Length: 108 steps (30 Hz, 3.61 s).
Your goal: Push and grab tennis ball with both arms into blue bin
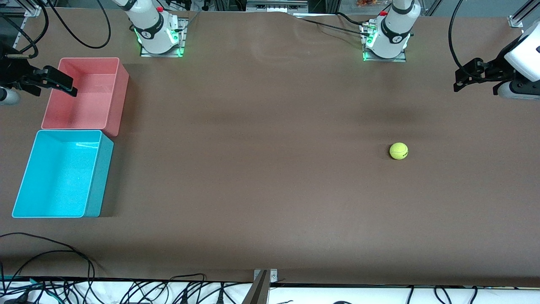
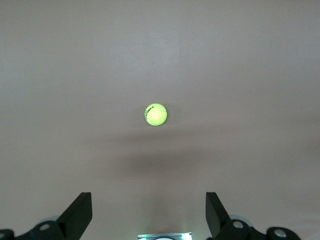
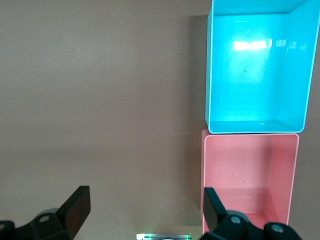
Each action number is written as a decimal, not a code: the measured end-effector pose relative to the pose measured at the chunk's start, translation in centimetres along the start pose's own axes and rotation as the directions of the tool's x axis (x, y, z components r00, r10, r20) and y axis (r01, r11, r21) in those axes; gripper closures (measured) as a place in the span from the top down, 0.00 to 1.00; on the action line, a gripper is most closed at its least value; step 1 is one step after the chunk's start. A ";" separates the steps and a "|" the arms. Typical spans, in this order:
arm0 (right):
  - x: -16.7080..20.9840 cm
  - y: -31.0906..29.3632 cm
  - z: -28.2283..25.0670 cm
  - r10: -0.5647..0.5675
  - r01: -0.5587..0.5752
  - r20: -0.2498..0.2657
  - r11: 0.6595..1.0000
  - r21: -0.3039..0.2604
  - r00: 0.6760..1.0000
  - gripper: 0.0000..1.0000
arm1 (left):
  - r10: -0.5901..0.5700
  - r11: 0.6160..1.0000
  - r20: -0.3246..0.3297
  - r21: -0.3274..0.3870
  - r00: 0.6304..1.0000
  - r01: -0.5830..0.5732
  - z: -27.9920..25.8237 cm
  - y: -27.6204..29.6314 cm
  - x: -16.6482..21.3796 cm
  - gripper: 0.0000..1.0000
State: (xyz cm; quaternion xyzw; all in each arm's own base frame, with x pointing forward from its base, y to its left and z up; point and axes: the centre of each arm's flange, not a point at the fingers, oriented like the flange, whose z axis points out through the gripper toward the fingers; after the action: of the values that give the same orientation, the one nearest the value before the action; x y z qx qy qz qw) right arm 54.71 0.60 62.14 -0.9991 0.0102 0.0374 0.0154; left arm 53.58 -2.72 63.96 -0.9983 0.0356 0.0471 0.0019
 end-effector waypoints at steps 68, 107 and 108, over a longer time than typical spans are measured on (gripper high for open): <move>-0.1 -1.5 0.2 -0.028 0.028 0.007 1.000 -0.007 1.000 1.00 | -0.005 1.000 -0.001 0.000 1.000 0.005 0.0 -0.3 0.0 1.00; -0.2 1.4 -1.1 0.026 -0.026 0.010 1.000 -0.004 1.000 1.00 | -0.005 1.000 -0.013 0.000 1.000 0.005 -0.1 -0.3 0.2 1.00; -0.2 1.4 -1.1 0.026 -0.026 0.010 1.000 -0.004 1.000 1.00 | -0.005 1.000 -0.013 0.000 1.000 0.005 -0.1 -0.3 0.2 1.00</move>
State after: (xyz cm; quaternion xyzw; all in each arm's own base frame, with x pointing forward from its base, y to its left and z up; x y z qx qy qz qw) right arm 54.57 -0.81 63.18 -0.9987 0.0228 0.0426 0.0128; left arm 53.84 -2.46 64.03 -0.9986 0.0330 0.0408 0.0017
